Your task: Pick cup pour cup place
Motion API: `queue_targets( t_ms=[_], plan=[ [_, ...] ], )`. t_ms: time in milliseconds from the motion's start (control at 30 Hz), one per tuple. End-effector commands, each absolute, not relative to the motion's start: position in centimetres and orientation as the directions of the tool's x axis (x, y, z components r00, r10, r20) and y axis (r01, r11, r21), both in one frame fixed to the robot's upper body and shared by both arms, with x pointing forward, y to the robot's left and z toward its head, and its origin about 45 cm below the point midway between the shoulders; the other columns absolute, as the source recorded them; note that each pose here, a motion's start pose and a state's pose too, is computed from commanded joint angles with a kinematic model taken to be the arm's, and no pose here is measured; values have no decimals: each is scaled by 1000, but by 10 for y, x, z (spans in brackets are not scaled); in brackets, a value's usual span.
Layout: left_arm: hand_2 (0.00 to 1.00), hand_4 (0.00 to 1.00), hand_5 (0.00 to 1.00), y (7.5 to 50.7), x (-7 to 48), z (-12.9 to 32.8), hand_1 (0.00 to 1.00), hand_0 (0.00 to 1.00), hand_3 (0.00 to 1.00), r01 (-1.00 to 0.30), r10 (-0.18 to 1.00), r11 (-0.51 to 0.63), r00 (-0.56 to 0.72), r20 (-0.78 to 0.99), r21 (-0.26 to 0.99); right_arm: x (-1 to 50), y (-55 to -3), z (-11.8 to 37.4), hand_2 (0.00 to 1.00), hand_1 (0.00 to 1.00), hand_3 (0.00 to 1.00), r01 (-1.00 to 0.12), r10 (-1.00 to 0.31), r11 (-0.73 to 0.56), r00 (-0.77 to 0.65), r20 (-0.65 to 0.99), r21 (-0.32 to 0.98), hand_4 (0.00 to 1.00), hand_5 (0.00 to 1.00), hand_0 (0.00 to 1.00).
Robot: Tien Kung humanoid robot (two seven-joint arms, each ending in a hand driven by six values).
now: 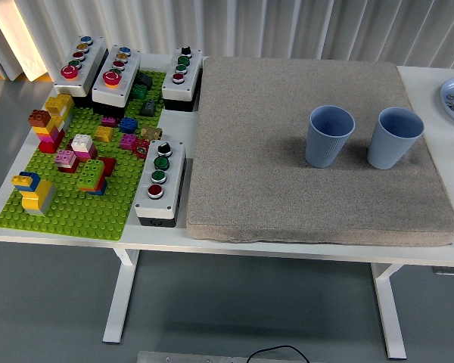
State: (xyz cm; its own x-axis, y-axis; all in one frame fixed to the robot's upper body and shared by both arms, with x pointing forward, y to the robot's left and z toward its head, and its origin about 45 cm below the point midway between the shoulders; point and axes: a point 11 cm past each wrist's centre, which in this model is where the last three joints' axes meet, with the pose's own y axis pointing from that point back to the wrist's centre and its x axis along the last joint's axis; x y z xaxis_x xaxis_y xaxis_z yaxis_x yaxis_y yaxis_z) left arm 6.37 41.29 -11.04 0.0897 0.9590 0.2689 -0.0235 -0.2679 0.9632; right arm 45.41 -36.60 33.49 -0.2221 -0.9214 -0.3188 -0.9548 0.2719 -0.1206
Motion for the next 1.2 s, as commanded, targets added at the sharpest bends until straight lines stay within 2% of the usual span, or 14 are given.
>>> queue_targets(
  t_ms=[533, 567, 1200],
  plan=[
    [848, 550, 927, 413, 67, -110, 796, 753, 636, -31, 959, -270, 86, 271, 962, 456, -362, 333, 823, 804, 812, -967, -938, 227, -185, -293, -115, 793, 957, 902],
    [848, 550, 928, 413, 67, -110, 796, 752, 635, -31, 959, -270, 86, 271, 962, 456, -362, 333, 822, 805, 811, -968, -938, 225, -183, -294, -115, 783, 918, 901],
    [848, 550, 930, 415, 64, -110, 796, 752, 635, -29, 959, -274, 69, 275, 961, 459, -347, 328, 825, 807, 812, -979, -948, 178, -143, -284, -102, 779, 889, 896]
  ],
)
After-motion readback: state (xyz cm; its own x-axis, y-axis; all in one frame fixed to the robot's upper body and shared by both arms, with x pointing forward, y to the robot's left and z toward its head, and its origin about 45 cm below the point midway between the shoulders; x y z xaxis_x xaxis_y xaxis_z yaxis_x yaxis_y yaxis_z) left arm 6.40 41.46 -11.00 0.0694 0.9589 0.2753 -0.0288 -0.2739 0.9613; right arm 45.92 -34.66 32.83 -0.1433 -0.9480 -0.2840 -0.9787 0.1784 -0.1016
